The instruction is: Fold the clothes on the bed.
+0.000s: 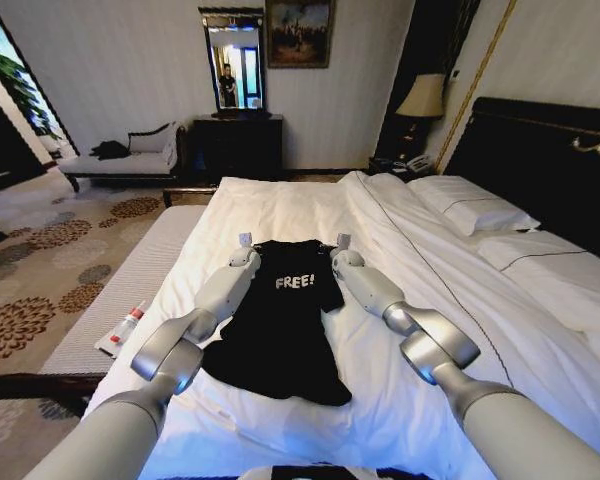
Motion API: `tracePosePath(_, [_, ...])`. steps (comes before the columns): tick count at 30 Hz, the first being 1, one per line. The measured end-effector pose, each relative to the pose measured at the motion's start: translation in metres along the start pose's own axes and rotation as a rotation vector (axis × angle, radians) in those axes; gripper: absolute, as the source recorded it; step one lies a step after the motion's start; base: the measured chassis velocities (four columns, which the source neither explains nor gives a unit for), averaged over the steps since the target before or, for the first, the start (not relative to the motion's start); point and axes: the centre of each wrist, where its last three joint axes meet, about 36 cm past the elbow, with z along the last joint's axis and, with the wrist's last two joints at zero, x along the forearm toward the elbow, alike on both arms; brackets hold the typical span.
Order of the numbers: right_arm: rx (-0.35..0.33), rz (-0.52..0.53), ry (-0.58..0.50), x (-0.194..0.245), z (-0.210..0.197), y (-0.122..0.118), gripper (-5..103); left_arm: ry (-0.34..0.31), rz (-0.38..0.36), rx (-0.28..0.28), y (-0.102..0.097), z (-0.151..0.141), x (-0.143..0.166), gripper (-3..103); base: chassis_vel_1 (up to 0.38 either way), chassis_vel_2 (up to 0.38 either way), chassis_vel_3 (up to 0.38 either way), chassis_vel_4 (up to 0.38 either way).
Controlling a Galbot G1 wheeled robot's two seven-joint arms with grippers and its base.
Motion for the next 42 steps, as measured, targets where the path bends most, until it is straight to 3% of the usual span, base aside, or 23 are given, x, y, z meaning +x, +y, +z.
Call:
tracePosePath(7, [0.017,-0.025,0.007,0.001,0.011,-0.002,0,0.008,0.002,-0.001,-0.006,0.005,-0.002,-2,0.000,0.000,0.000,0.000])
tracePosePath(11, [0.044,-0.038,0.012,0.002,0.018,-0.004,5,0.026,0.018,0.006,-0.011,0.003,-0.001,8,0.000,0.000,0.000,0.000])
tracePosePath(14, [0.046,-0.048,0.005,0.003,0.018,-0.003,21,0.029,0.025,0.003,-0.014,0.002,0.000,25,0.000,0.000,0.000,0.000])
tracePosePath(15, [0.046,-0.048,0.005,0.003,0.018,-0.003,21,0.029,0.025,0.003,-0.014,0.002,0.000,25,0.000,0.000,0.000,0.000])
tracePosePath(17, [0.043,-0.075,0.004,0.007,0.013,-0.002,32,0.029,0.029,0.003,-0.013,0.003,0.002,30,0.000,0.000,0.000,0.000])
tracePosePath(19, [0.041,-0.089,0.001,0.010,0.010,-0.002,42,0.031,0.026,0.008,-0.012,0.003,0.003,42,0.000,0.000,0.000,0.000])
tracePosePath(21, [0.032,-0.090,-0.002,0.012,0.007,-0.001,42,0.032,0.024,0.012,-0.010,0.003,0.005,47,0.000,0.000,0.000,0.000])
tracePosePath(24, [0.004,-0.094,-0.008,0.024,0.000,0.004,59,0.025,0.027,0.021,-0.001,0.005,0.013,58,0.000,0.000,0.000,0.000])
tracePosePath(25, [0.004,-0.094,-0.008,0.024,0.000,0.004,59,0.025,0.027,0.021,-0.001,0.005,0.013,58,0.000,0.000,0.000,0.000])
tracePosePath(28, [-0.018,-0.102,-0.012,0.047,0.000,0.010,76,-0.004,0.026,0.007,0.032,0.015,0.033,74,0.000,0.000,0.000,0.000])
tracePosePath(29, [-0.018,-0.102,-0.012,0.047,0.000,0.010,76,-0.004,0.026,0.007,0.032,0.015,0.033,74,0.000,0.000,0.000,0.000])
tracePosePath(30, [-0.024,-0.101,-0.012,0.053,0.002,0.010,76,-0.014,0.020,0.002,0.047,0.020,0.040,80,0.000,0.000,0.000,0.000])
tracePosePath(33, [-0.031,-0.089,-0.026,0.072,0.000,-0.004,91,-0.036,0.018,0.003,0.077,0.029,0.061,91,0.000,0.000,0.000,0.000])
tracePosePath(38, [-0.026,-0.081,-0.042,0.116,-0.004,-0.036,100,-0.078,0.069,0.025,0.093,0.033,0.096,100,0.000,0.000,0.000,0.000])
tracePosePath(42, [-0.044,-0.088,-0.034,0.148,0.008,-0.040,100,-0.097,0.111,0.022,0.099,0.042,0.125,100,0.000,0.000,0.000,0.000])
